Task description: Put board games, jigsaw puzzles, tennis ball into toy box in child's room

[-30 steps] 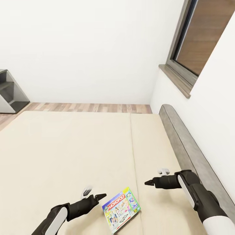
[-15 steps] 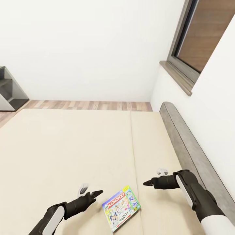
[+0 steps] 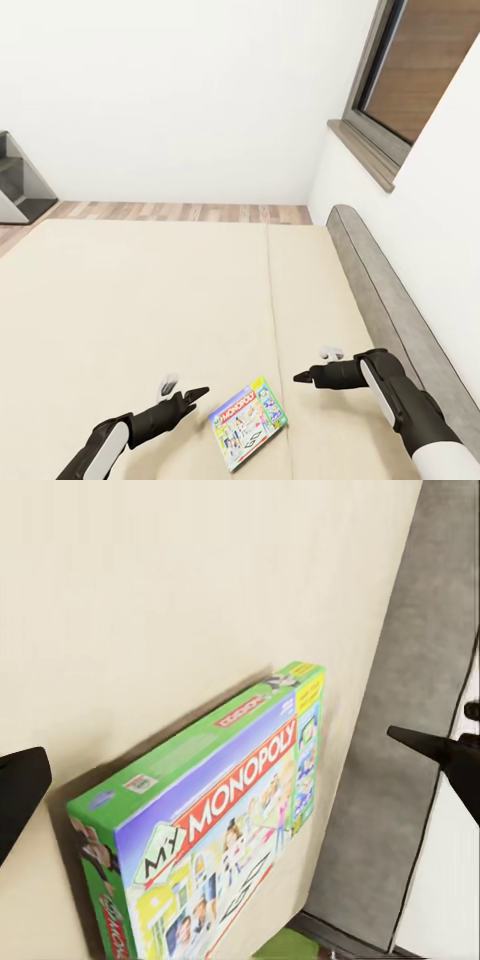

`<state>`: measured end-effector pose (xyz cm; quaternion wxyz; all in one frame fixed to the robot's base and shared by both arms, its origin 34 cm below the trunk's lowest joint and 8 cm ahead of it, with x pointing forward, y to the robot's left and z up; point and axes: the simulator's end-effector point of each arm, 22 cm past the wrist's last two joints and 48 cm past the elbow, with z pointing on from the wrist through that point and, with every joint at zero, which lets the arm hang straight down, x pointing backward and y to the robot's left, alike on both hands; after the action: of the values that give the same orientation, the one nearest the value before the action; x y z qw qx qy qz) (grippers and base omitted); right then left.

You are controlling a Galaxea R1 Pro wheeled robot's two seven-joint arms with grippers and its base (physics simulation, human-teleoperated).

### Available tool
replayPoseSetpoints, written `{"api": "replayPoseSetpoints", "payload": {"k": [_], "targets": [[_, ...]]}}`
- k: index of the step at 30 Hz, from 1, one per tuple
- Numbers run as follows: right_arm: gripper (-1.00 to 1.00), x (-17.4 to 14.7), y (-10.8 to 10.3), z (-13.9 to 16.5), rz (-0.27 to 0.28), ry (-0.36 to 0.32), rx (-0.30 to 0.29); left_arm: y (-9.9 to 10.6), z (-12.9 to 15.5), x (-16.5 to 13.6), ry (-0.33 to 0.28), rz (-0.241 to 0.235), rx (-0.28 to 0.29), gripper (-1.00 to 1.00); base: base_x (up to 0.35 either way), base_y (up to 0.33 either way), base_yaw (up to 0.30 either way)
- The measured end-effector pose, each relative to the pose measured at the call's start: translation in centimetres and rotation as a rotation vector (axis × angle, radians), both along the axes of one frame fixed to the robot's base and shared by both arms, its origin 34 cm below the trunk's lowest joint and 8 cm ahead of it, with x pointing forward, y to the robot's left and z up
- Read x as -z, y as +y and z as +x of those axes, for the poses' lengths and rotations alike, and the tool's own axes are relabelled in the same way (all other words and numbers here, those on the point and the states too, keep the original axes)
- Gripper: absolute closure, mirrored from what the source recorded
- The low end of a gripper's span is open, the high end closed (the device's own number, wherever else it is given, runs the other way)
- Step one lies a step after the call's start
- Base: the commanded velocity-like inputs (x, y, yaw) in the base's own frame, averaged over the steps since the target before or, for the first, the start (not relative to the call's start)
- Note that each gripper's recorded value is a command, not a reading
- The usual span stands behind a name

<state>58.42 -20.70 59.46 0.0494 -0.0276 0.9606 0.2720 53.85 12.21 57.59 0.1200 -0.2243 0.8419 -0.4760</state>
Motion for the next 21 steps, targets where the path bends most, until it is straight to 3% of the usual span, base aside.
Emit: {"api": "replayPoseSetpoints", "payload": {"k": [3,6,10,21], "targets": [[-1.00,-0.2,0.3,-0.1,0.021,0.002,-0.002,0.0,0.0,-0.2,-0.007,-0.010,0.001,-1.00,0.000,0.000,0.000],[-1.00,-1.1,1.5,-0.4,0.094,0.006,-0.013,0.3,-0.2,-0.3,-0.012,-0.017,0.006,-1.00,0.000,0.000,0.000],[-1.00,-1.5,2.1,-0.6,0.131,0.009,-0.019,0.3,-0.3,-0.4,-0.013,-0.019,0.011,-1.00,0.000,0.000,0.000],[-1.00,-2.0,2.8,-0.2,0.164,-0.040,-0.044,0.6,-1.2,-0.1,-0.004,-0.016,0.021,-1.00,0.000,0.000,0.000]]}}
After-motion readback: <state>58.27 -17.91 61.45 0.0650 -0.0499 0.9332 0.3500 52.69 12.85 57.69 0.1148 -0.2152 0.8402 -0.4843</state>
